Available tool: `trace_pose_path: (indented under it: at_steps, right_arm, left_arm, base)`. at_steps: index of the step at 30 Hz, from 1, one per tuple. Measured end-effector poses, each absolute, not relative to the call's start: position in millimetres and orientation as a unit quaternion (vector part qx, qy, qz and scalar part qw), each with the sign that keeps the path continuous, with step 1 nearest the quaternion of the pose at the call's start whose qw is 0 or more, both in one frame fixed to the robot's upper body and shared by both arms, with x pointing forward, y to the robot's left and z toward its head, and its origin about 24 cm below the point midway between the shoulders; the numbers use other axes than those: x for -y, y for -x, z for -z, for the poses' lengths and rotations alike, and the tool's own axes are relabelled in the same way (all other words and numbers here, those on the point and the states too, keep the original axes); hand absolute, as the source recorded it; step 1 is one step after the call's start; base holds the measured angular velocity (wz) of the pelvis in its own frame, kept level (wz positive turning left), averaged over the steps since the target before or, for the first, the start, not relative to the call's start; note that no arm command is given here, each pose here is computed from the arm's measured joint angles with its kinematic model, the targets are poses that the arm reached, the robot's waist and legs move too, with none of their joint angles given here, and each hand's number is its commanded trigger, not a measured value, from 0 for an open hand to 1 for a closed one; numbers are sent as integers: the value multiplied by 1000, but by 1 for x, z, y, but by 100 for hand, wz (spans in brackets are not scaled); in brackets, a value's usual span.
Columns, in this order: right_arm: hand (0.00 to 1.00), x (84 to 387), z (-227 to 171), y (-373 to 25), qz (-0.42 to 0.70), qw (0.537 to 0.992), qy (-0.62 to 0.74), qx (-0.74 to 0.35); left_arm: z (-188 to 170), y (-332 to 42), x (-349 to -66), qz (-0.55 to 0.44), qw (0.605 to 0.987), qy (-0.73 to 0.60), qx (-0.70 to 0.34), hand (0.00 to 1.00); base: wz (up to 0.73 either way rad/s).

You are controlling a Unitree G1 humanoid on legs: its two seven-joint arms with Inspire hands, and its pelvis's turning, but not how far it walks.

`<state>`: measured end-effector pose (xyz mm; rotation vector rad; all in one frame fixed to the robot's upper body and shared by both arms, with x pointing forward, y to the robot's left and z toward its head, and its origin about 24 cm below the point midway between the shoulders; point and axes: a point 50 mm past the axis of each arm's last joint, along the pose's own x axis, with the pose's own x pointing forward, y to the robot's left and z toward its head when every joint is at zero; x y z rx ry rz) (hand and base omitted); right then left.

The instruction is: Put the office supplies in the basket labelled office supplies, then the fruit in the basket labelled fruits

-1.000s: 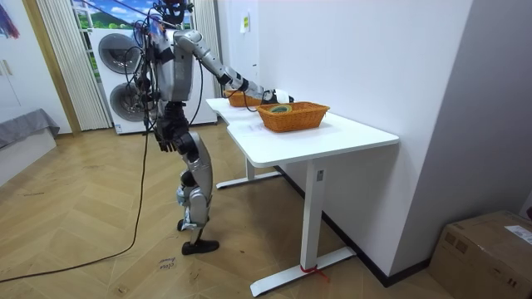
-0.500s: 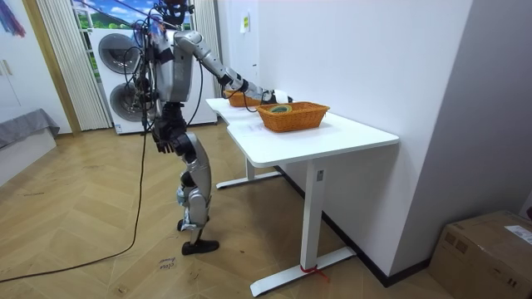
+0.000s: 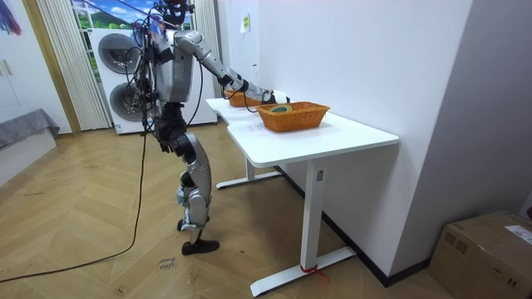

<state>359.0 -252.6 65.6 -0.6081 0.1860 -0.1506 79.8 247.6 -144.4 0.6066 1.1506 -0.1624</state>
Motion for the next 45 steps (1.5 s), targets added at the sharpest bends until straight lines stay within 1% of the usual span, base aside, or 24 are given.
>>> trace_pose_path:
  at_steps: [15,34,35,36,37,45]
  right_arm:
    - [0,241,-63,-360,35,936,338,-90]
    - [0,239,-64,-361,31,938,335,-87]
    - [37,239,-64,-361,31,938,336,-87]
    - [99,238,-63,-361,30,938,335,-87]
    - [100,238,-63,-361,30,938,335,-87]
    - [100,240,-72,-365,43,939,333,-74]
  left_arm:
    - [147,-80,-250,70,788,-276,-547,0]
    - [149,-78,-250,74,783,-272,-554,0]
    - [149,-78,-250,76,783,-271,-554,0]
    - [149,-78,-250,76,783,-271,-554,0]
    - [149,-78,-250,76,783,-271,-554,0]
    - [148,-78,-250,77,785,-271,-552,0]
  base:
    - [0]
    - [0]
    - [0]
    - [0]
    - [0]
    - [0]
